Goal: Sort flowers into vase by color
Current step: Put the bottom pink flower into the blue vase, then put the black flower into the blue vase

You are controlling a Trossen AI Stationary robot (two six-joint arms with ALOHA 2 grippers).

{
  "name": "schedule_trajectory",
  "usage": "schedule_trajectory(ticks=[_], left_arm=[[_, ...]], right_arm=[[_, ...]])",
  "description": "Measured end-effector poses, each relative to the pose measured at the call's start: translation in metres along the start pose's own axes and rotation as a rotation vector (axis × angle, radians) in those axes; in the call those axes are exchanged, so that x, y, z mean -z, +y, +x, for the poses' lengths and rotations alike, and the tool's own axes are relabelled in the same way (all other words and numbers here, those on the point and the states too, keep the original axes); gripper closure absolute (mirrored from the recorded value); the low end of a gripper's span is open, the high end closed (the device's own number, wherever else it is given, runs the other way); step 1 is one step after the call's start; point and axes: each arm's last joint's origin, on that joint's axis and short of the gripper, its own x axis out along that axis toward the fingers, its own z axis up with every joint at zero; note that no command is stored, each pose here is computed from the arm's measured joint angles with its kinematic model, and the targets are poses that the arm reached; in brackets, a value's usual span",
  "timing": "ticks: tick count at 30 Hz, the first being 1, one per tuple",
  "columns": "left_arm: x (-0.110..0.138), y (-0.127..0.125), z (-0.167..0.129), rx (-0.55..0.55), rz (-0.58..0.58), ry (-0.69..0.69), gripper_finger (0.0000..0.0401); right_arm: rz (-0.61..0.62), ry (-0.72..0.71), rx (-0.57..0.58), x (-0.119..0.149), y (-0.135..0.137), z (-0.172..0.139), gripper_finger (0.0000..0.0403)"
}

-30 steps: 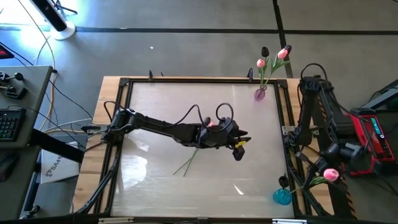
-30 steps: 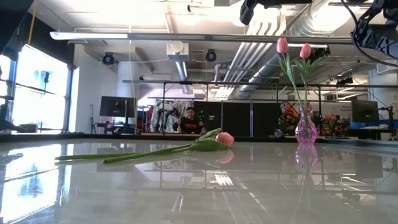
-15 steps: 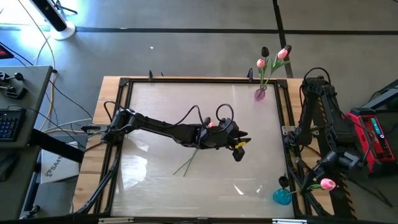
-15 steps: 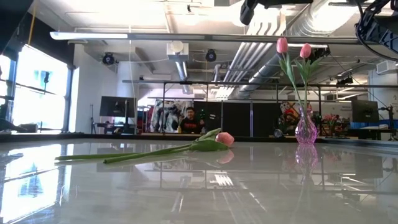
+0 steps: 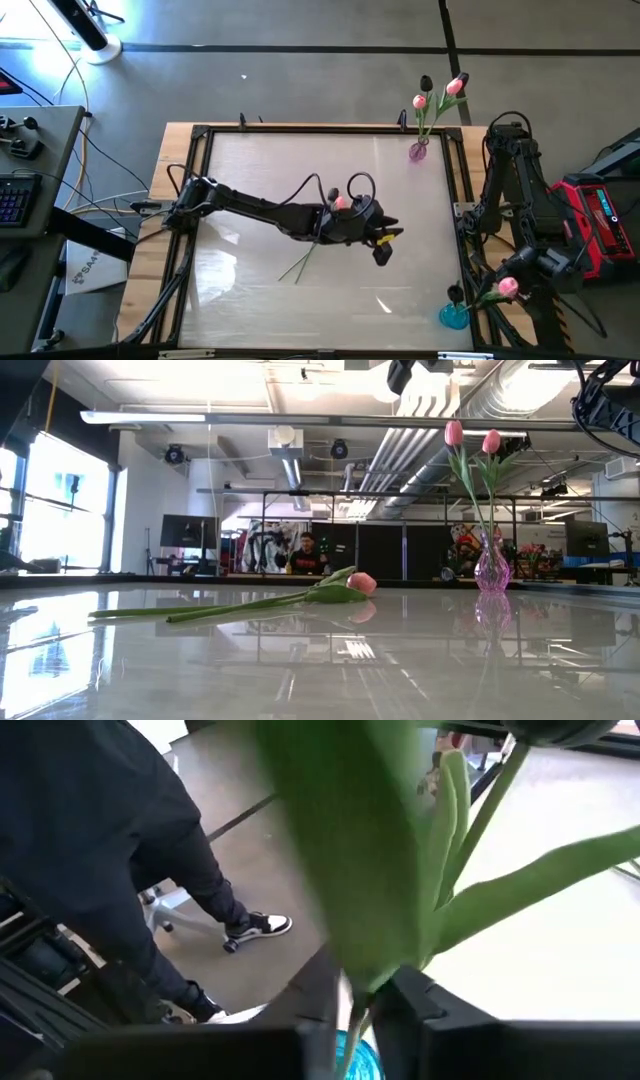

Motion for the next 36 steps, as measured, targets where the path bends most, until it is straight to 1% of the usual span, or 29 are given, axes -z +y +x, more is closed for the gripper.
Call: schedule_trajectory(ticks=[4, 7, 10, 13, 17, 19, 22, 24, 26, 29, 33, 36], left_arm=[[0.002, -0.005, -0.002, 0.012, 0.005, 0.0, 0.0284], [0.007, -0.012, -0.005, 0.031, 0.046, 0.001, 0.0283], [0.015, -0.02, -0.005, 0.051, 0.086, 0.004, 0.0276], [0.027, -0.026, -0.001, 0.066, 0.089, 0.003, 0.0261], [0.042, -0.032, 0.006, 0.089, 0.084, -0.012, 0.0238], [0.049, -0.032, 0.01, 0.096, 0.077, -0.021, 0.0226], [0.059, -0.031, 0.016, 0.08, 0.086, -0.01, 0.0211], [0.065, -0.027, 0.016, 0.005, 0.064, 0.019, 0.0206], [0.069, -0.02, 0.014, -0.099, -0.021, 0.062, 0.0205], [0.069, -0.003, 0.006, -0.256, -0.131, 0.157, 0.0204], [0.063, 0.022, -0.006, -0.419, -0.197, 0.299, 0.0204], [0.062, 0.043, -0.009, -0.502, -0.229, 0.433, 0.0205]], right_arm=[[0.037, 0.007, -0.002, 0.0, 0.0, 0.0, 0.0301], [0.069, 0.016, -0.017, 0.001, 0.0, 0.0, 0.0251], [0.103, 0.021, -0.031, -0.002, 0.0, -0.002, 0.0207], [0.14, 0.012, -0.054, -0.01, 0.0, -0.007, 0.0174], [0.193, 0.02, -0.051, -0.023, -0.003, -0.019, 0.0155], [0.214, 0.038, -0.032, -0.029, -0.006, -0.025, 0.0154], [0.283, 0.069, 0.015, -0.036, -0.012, -0.035, 0.0157], [0.357, 0.089, 0.044, -0.04, -0.016, -0.041, 0.0162], [0.443, 0.106, 0.071, -0.044, -0.02, -0.047, 0.0169], [0.553, 0.113, 0.09, -0.052, -0.025, -0.055, 0.018], [0.605, 0.088, 0.07, -0.064, -0.026, -0.064, 0.0196], [0.593, 0.027, 0.082, -0.072, -0.028, -0.07, 0.0206]])
